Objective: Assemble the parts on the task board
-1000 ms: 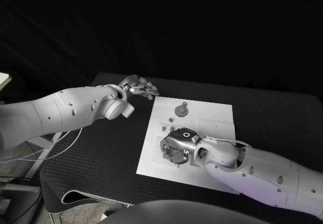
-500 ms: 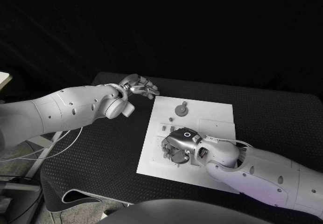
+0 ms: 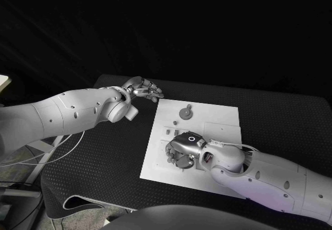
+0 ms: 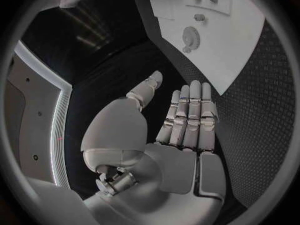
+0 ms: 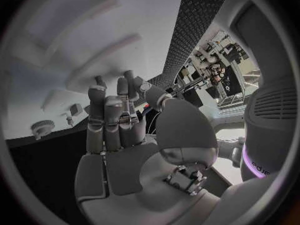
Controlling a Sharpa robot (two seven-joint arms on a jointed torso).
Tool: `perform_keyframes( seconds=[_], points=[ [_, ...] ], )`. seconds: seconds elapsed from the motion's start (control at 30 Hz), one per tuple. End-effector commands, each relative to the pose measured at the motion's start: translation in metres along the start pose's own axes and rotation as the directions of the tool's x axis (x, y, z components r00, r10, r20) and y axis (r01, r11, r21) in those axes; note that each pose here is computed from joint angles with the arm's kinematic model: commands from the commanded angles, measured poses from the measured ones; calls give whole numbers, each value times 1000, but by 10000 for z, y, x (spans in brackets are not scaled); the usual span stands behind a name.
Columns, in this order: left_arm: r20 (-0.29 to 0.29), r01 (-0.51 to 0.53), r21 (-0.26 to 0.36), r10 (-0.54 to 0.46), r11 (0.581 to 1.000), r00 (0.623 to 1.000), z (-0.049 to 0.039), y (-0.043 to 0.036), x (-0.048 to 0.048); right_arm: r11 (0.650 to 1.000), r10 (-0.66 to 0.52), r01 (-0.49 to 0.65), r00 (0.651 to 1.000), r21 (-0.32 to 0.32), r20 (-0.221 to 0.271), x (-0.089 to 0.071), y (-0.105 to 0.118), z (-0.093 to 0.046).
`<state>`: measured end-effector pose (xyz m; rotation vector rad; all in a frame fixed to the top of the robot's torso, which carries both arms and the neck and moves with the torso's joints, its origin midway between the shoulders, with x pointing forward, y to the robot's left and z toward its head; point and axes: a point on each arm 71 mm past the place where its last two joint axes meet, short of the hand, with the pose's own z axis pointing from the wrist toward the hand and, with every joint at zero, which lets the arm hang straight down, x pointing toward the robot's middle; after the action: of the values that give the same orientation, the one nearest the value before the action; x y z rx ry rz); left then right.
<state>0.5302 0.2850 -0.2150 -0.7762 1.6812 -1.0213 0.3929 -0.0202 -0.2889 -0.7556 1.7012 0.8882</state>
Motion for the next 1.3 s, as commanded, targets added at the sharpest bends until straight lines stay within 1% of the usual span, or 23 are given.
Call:
perform_keyframes(
  seconds=[0.03, 0.17, 0.33, 0.5, 0.67, 0.97, 1.1, 1.27, 1.3],
  points=[
    [-11, 8, 13, -8, 1000, 1000, 6, -23, 15, 1000, -22, 22, 1000, 5, -17, 28, -3, 4],
    [-10, 8, 13, -8, 1000, 1000, 5, -21, 12, 1000, -27, 27, 999, 7, -34, 46, -2, 6],
    [-11, 8, 13, -8, 1000, 1000, 6, -22, 15, 1000, -24, 24, 999, 7, -39, 54, 4, 11],
    [-10, 8, 12, -8, 1000, 1000, 4, -20, 10, 1000, 18, -18, 999, 2, -38, 65, 5, 12],
    [-10, 8, 12, -8, 1000, 1000, 4, -20, 10, 999, 42, -42, 999, -2, -12, 49, 1, 9],
    [-9, 8, 12, -8, 1000, 1000, 4, -18, 6, 999, 52, -52, 998, 1, 22, 30, -29, -16],
    [-8, 8, 11, -8, 1000, 1000, 5, -18, 6, 998, 57, -56, 997, -6, 46, 11, -28, -34],
    [-7, 7, 11, -7, 1000, 1000, 3, -14, -1, 997, 78, -76, 992, -21, 95, -36, -12, -109],
    [-6, 7, 10, -7, 1000, 1000, 1, -11, -5, 996, 92, -90, 989, -25, 118, -65, -15, -142]
  ],
)
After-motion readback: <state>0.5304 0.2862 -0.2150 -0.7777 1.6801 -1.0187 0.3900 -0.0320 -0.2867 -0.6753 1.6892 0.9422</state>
